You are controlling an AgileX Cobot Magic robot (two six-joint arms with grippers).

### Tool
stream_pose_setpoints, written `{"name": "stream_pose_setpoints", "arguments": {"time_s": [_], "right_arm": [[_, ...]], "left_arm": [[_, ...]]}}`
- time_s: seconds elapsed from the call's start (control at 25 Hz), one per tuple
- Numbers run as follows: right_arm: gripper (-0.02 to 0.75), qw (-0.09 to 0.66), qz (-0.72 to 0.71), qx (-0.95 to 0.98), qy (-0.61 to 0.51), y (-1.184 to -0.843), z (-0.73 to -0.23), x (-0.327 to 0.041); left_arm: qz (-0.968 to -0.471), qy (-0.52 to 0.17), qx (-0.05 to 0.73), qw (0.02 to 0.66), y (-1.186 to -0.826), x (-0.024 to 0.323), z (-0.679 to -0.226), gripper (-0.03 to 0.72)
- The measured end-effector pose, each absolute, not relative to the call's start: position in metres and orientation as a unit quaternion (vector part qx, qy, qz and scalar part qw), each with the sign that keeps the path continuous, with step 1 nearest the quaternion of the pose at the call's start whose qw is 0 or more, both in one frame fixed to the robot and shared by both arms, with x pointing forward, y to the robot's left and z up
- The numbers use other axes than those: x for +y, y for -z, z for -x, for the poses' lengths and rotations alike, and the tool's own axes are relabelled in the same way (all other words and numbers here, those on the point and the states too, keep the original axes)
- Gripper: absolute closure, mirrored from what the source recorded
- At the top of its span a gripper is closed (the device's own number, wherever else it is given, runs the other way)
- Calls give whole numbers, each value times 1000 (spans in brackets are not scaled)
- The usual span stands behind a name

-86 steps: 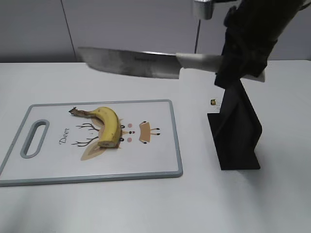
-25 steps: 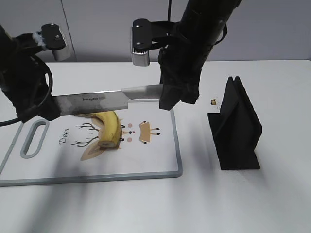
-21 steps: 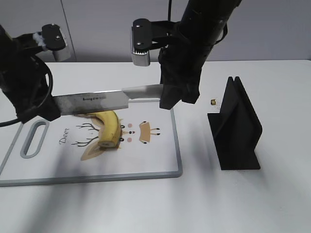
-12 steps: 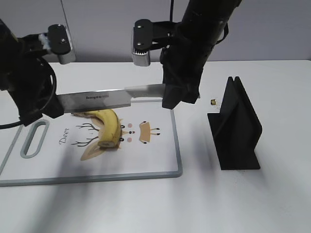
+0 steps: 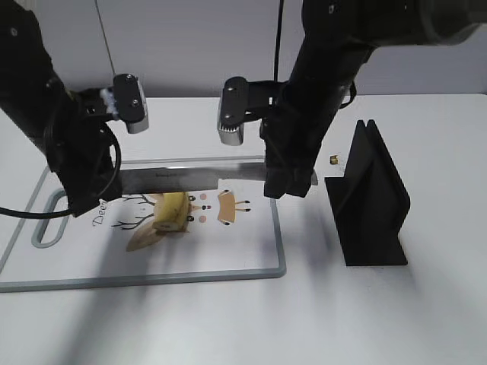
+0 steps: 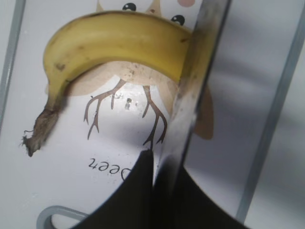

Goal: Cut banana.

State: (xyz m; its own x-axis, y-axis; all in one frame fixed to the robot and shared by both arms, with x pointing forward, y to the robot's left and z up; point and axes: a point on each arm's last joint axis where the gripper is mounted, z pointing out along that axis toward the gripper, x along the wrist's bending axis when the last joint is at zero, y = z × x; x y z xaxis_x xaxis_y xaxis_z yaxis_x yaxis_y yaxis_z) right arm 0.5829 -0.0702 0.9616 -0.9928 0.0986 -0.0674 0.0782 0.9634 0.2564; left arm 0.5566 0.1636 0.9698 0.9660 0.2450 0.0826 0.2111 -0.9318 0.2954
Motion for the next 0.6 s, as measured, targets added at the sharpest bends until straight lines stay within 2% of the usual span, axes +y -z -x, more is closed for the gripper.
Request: {"name": "stream_pose_setpoints", "arguments": {"time_s": [0.24, 0.6], "right_arm": [[571, 49, -46, 990, -122, -942, -589, -69], [568, 52, -46, 991, -118, -938, -591, -71]], "left_arm": [[-981, -59, 122, 137, -947, 161, -566, 668], [-981, -44, 132, 137, -933, 159, -568, 668]]}}
